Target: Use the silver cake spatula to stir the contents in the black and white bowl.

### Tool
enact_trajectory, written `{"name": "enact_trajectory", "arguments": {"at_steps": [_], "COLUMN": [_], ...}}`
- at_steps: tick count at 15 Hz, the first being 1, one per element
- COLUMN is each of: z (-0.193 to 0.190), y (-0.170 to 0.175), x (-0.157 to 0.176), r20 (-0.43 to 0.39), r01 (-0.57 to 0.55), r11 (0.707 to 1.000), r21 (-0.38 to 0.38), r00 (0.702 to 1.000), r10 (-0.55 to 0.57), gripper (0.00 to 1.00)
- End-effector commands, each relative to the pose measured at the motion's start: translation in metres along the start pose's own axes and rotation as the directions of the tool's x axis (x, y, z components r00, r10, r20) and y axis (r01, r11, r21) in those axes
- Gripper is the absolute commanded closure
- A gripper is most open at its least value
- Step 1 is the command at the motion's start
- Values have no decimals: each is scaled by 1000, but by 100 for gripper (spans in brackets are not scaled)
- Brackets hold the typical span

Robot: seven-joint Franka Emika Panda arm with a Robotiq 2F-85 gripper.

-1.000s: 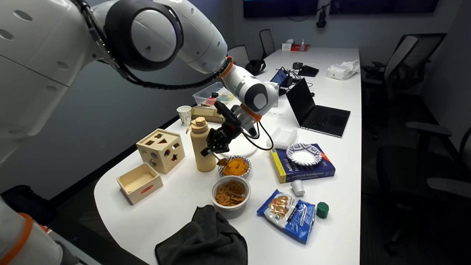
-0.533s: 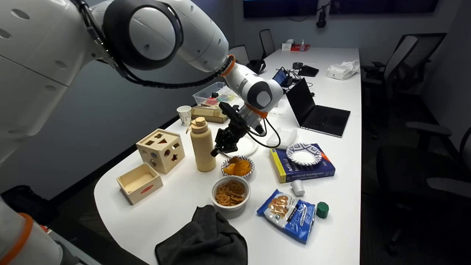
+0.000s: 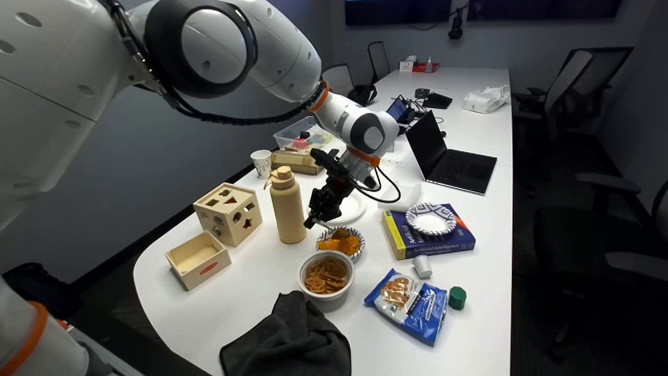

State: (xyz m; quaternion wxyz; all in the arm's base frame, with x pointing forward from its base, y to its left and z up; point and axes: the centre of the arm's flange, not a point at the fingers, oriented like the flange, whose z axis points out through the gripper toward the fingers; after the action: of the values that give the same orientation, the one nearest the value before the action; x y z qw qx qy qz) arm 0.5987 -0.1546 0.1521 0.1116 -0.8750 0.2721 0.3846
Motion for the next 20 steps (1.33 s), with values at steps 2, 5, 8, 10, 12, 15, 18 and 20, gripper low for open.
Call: {"name": "enact_trajectory", "arguments": {"at_steps": [2, 5, 8, 10, 12, 15, 18, 20], "z": [2, -1, 0, 6, 10, 11, 4, -2], "y": [-7, -10, -13, -16, -19, -21, -19, -16], "x": [-13, -26, -27, -27, -27, -27, -28, -29], "r20": [78, 99, 149, 199, 231, 254, 230, 199], "r01": [-10, 6, 15, 39, 60, 99, 109, 84], "r11": [994, 990, 985, 986, 988, 990, 993, 996], "r21": [-112, -140, -170, -163, -145, -98, -42, -39], "r00": [997, 995, 989, 980, 973, 965, 968, 977], "r10": [19, 8, 11, -6, -25, -71, -97, -75], "gripper": [99, 99, 99, 99, 99, 99, 99, 99]}}
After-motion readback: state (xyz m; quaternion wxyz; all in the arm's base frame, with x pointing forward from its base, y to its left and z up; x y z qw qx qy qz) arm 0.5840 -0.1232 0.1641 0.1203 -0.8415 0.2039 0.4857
